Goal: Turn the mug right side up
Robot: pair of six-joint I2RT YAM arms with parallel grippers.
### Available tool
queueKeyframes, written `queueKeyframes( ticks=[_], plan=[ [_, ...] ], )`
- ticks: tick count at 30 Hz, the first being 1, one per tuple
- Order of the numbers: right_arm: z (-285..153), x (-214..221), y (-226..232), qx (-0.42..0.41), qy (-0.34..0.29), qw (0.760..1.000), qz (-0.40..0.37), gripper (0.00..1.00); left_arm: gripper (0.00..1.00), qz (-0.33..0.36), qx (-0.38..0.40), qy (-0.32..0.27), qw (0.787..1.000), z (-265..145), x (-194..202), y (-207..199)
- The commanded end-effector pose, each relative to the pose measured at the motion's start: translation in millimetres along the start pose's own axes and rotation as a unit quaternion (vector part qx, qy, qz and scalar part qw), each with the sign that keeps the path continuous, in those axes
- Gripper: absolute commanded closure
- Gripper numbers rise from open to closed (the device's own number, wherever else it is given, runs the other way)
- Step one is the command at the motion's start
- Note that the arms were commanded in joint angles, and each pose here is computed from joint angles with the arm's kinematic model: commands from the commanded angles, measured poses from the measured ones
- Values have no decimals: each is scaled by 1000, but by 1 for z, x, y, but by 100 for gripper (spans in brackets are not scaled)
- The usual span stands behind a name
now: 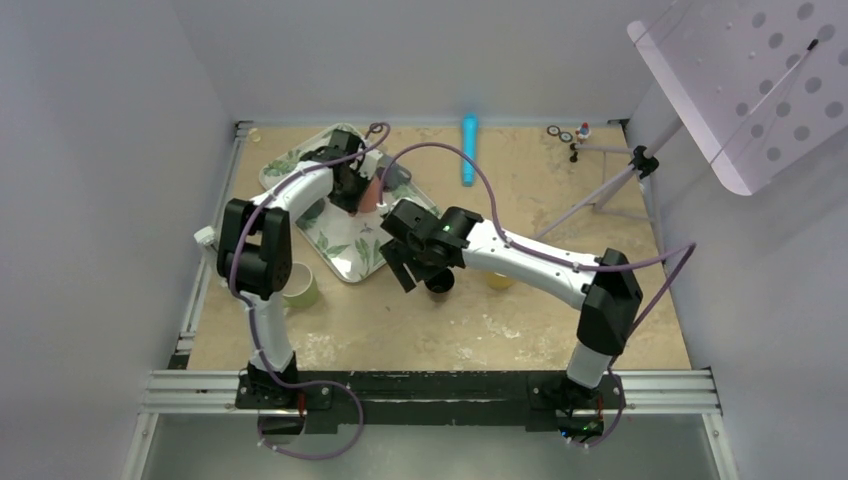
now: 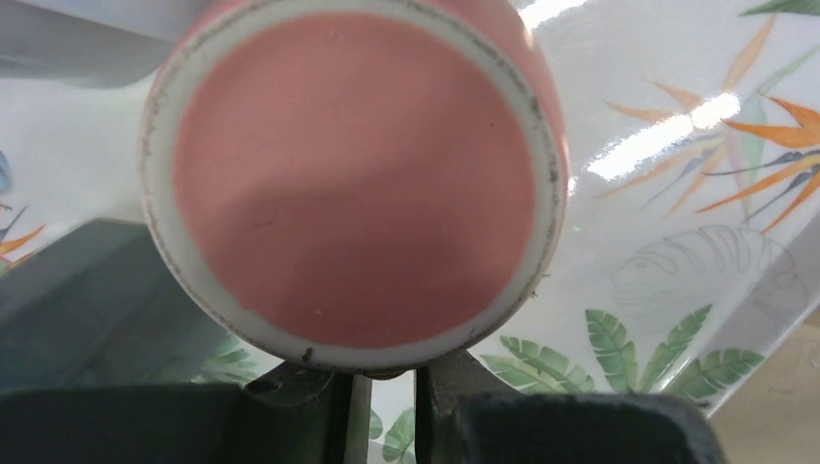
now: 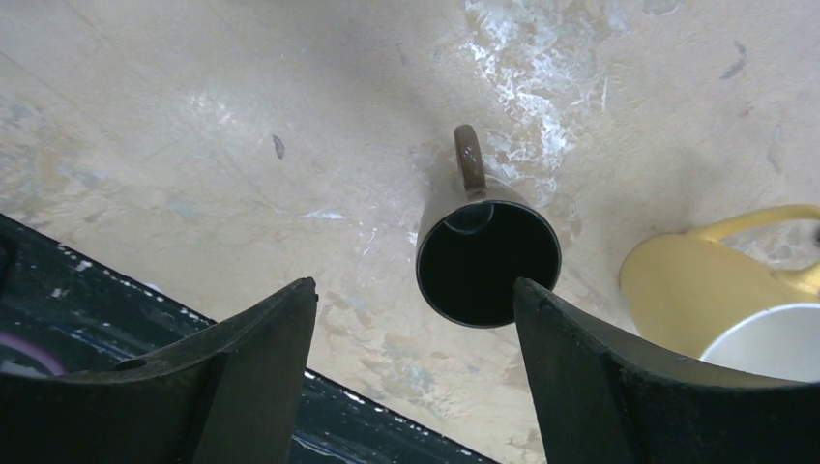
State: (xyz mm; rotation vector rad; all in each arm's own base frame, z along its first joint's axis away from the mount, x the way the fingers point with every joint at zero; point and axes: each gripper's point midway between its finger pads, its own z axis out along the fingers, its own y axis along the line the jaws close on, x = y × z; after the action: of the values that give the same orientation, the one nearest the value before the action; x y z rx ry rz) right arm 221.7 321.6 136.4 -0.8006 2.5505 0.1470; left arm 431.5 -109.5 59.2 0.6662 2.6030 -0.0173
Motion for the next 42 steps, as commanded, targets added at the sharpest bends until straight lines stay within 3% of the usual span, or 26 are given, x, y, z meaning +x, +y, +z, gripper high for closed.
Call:
queueKeyframes(
  ticks=[1,5,9,12,17,25,31,36,38,42],
  plan=[
    [-49,-36,-5,-10,-92,995,37,21,100,14,31,-72,997,-25,-29,-8],
    [-65,-50,-7,-38,-136,988,63,18,100,17,72,-110,991,-54,-38,-23],
    [-92,-72,-4,-110,-210,967,94,15,100,1,129,-161,978,-108,-51,-46],
    [-119,-92,-15,-203,-283,925,151,13,100,-12,184,-207,961,-156,-63,-67],
    [-183,-120,-49,-330,-440,803,229,3,100,-50,305,-236,921,-231,-75,-107],
    [-244,-160,-45,-374,-518,746,186,2,100,-33,439,-287,851,-332,-75,-152],
    [-255,-169,-43,-408,-525,721,195,8,100,-22,484,-291,825,-365,-66,-169],
    [-255,-173,-42,-413,-514,726,198,11,100,-18,491,-294,819,-374,-64,-172],
    [-253,-170,-47,-397,-511,734,206,12,100,-15,478,-302,825,-373,-65,-169],
    [-246,-156,-70,-335,-512,749,252,12,100,-20,410,-311,857,-356,-71,-153]
  ],
)
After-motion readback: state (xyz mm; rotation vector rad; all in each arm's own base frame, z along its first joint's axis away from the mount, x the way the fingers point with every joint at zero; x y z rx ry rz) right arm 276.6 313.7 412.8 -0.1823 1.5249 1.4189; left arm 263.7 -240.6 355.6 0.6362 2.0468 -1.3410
